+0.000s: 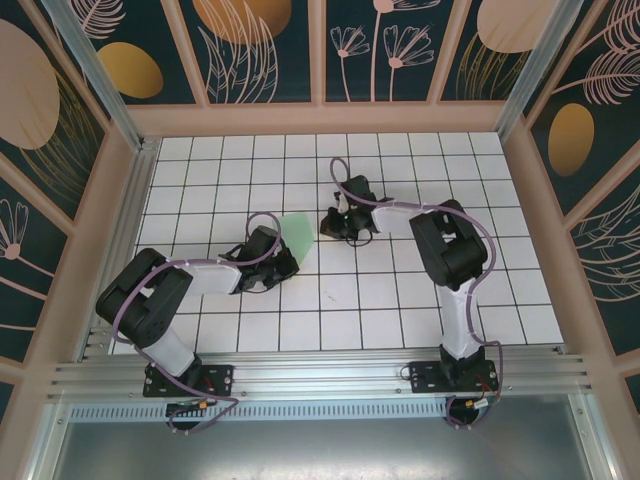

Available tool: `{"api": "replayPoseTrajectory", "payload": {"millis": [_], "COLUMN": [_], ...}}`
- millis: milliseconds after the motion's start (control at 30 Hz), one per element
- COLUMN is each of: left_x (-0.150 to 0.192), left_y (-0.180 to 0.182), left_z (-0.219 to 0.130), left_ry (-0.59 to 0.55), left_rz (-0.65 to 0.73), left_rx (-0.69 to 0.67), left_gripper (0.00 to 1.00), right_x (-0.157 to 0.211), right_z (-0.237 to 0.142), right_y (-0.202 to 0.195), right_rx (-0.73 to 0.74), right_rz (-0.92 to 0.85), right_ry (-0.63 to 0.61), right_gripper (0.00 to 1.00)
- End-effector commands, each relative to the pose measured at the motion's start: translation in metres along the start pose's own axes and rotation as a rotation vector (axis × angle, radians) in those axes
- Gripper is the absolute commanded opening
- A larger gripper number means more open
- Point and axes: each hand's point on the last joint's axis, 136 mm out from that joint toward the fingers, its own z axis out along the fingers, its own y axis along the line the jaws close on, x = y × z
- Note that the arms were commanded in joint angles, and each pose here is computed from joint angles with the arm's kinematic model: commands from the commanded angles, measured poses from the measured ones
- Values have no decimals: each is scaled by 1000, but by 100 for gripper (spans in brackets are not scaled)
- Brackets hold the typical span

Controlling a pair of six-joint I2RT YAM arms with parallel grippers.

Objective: Fold a paper plane with a square sheet of paper (pick it up from the middle)
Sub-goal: Third fold the triangle at the center of the table.

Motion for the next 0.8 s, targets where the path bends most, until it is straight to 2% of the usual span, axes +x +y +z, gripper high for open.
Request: {"api": "replayPoseTrajectory", "payload": {"millis": [0, 100, 233, 333, 400, 600, 767], "left_x": [18, 4, -19, -29, -32, -33, -43], "left_y": [32, 3, -31, -32, -28, -25, -14], "left_z": [-4, -15, -39, -49, -50, -48, -44], "left_ry": [71, 31, -71, -131, -147, -167, -201], "left_rz": [14, 47, 105, 180, 241, 416, 402], "left_rx": [-132, -58, 27, 4, -38, -186, -266], "left_gripper": [4, 11, 32, 36, 38, 39, 28], "right_x": [-24, -20, 4, 20, 28, 29, 26], "right_z": [-20, -40, -55, -60, -62, -71, -70], "right_y": [3, 13, 15, 16, 16, 13, 16], "right_rx": [37, 16, -19, -54, -67, -80, -92], "right_rz": [-11, -34, -19, 17, 47, 108, 117], "right_ry": [-79, -100, -86, -72, -71, -115, -119], "right_gripper": [5, 13, 38, 54, 61, 80, 83]}}
